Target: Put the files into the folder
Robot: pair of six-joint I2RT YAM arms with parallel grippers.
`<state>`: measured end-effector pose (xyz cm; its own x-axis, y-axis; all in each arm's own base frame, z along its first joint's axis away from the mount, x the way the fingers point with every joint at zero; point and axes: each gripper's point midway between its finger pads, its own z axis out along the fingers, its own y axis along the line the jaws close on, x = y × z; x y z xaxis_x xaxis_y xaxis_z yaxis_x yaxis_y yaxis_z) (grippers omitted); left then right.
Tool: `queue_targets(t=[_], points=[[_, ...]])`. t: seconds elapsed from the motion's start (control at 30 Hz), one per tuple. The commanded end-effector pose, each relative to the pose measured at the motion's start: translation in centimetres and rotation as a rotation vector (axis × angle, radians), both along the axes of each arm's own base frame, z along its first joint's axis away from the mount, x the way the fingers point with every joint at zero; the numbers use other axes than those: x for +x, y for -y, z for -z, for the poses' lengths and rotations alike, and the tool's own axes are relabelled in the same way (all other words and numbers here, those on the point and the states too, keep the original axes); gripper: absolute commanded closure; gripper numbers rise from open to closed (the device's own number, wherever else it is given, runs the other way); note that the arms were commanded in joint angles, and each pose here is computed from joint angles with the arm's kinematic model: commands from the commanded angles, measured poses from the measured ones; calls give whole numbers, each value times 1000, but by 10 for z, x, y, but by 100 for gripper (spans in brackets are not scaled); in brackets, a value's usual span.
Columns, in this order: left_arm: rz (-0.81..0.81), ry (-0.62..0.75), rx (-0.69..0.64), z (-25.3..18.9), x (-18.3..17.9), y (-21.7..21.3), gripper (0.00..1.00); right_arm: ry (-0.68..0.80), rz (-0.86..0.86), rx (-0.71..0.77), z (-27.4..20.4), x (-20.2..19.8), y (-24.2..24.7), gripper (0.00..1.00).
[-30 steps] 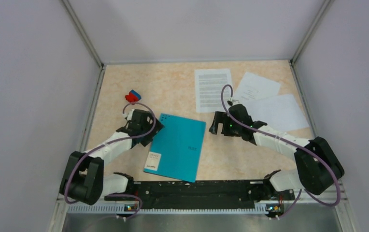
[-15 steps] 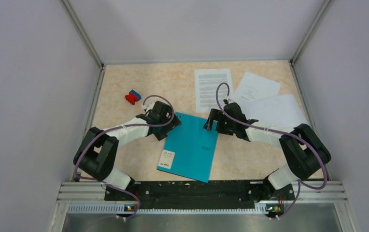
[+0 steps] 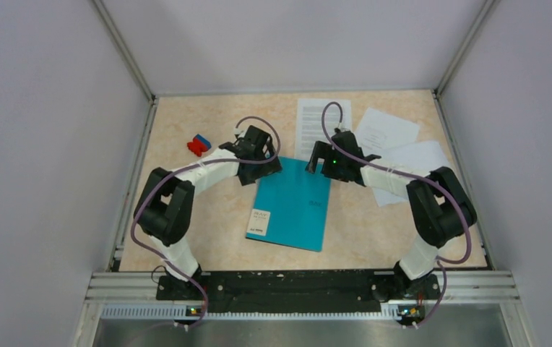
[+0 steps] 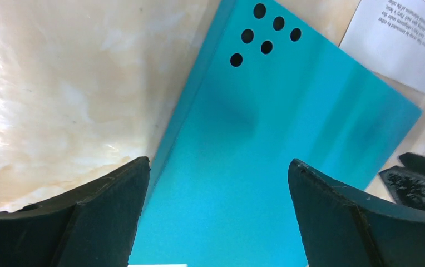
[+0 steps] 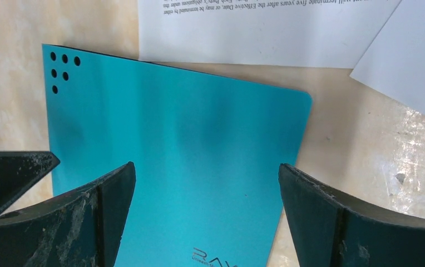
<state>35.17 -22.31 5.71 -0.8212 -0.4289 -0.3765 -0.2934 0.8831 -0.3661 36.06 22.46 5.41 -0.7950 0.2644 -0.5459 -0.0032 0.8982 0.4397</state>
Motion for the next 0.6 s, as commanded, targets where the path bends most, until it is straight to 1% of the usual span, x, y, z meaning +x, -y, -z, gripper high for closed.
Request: queue_targets(t=[0.0, 0.1, 0.2, 0.27, 0.3, 0.37, 0.43, 0.5, 0.57], points=[[187, 76, 241, -30, -13, -28, 1, 55, -18, 26, -34, 8, -5, 1], [336, 163, 386, -50, -34, -34, 1, 67, 8, 11, -45, 3, 4, 1], [490, 240, 452, -63, -63, -18, 1, 84, 55, -6, -54, -3, 19, 1], [543, 247, 493, -60, -85, -12, 1, 80, 64, 7, -55, -10, 24, 1], [546, 241, 509, -56, -94, -12, 1, 69, 58, 19, -53, -15, 23, 1], [545, 201, 456, -48, -115, -6, 1, 35, 34, 58, -47, -26, 18, 2], [499, 170, 315, -45, -136, 6, 1, 15, 21, 86, -42, -36, 16, 2], [383, 109, 175, -41, -154, 12, 1, 13, 17, 92, -38, -43, 16, 2], [236, 60, 83, -36, -169, 10, 2, 8, 10, 94, -35, -48, 16, 2]])
